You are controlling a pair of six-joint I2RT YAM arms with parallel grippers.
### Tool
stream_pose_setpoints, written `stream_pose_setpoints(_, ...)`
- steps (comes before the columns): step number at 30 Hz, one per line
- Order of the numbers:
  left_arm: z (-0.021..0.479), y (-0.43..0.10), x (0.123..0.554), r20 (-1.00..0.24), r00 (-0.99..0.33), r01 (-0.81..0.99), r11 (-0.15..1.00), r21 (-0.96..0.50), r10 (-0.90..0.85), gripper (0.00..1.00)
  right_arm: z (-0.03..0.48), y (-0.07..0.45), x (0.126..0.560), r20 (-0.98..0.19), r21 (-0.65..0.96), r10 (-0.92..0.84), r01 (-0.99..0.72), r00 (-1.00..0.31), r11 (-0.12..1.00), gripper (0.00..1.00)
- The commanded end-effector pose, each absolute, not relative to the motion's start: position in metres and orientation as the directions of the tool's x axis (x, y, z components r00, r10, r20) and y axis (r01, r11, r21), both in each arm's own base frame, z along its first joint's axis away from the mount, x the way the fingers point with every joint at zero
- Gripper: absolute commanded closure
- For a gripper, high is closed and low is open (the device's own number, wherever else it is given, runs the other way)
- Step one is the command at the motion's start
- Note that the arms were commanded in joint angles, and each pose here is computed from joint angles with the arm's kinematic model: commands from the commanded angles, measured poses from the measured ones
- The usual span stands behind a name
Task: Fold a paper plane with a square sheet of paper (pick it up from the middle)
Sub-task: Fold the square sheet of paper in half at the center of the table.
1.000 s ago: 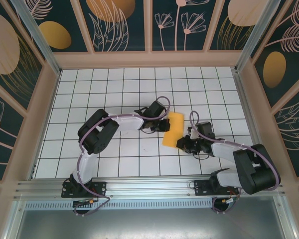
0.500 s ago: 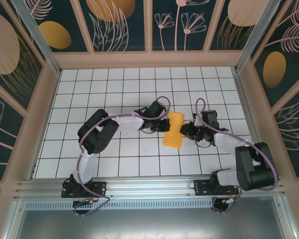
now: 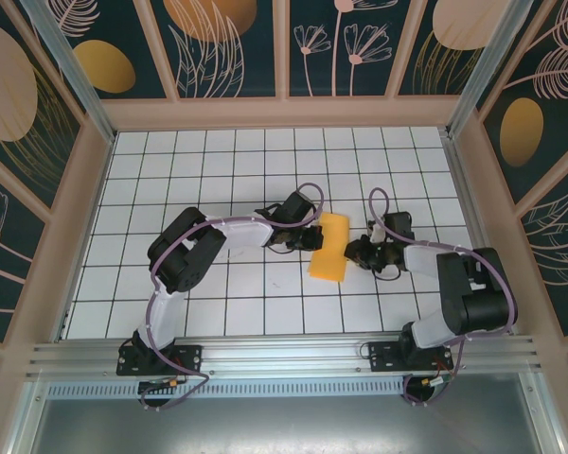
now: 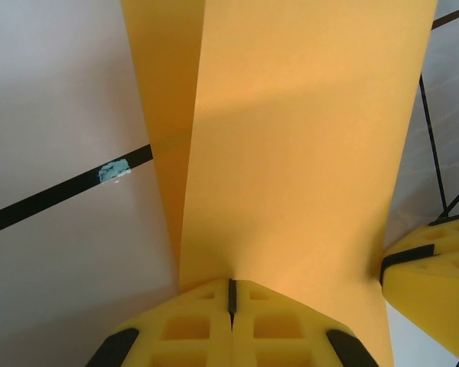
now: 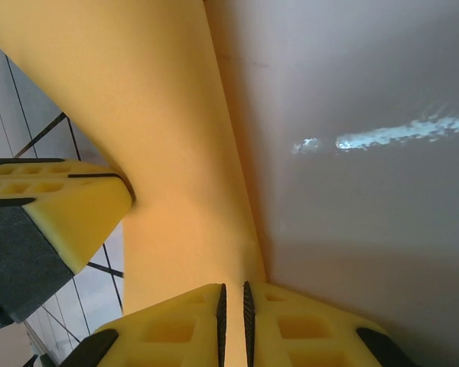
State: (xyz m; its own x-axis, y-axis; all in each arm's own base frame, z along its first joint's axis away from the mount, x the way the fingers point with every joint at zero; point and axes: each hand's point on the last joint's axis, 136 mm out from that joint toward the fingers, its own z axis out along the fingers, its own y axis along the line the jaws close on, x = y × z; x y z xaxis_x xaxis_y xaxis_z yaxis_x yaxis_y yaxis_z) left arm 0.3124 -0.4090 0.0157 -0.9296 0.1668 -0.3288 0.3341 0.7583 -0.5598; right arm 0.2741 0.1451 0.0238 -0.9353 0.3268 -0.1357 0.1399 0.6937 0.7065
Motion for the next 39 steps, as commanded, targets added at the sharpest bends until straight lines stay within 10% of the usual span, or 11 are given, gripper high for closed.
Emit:
stream_pose_setpoints(1, -0.023, -0.387, 0.292, -0.227, -0.95, 0.301, 0.824, -0.481, 0.215, 1.0, 0.053, 0.149, 0.296, -0.222, 0.729, 0.313, 0.055, -0.923, 0.682, 0.82)
stream_pose_setpoints(39, -0.024, -0.383, 0.29, -0.22, -0.949, 0.306, 0.829, -0.468, 0.226, 1.0, 0.008, 0.133, 0.331, -0.144, 0.666, 0.358, 0.177, -0.922, 0.725, 0.81)
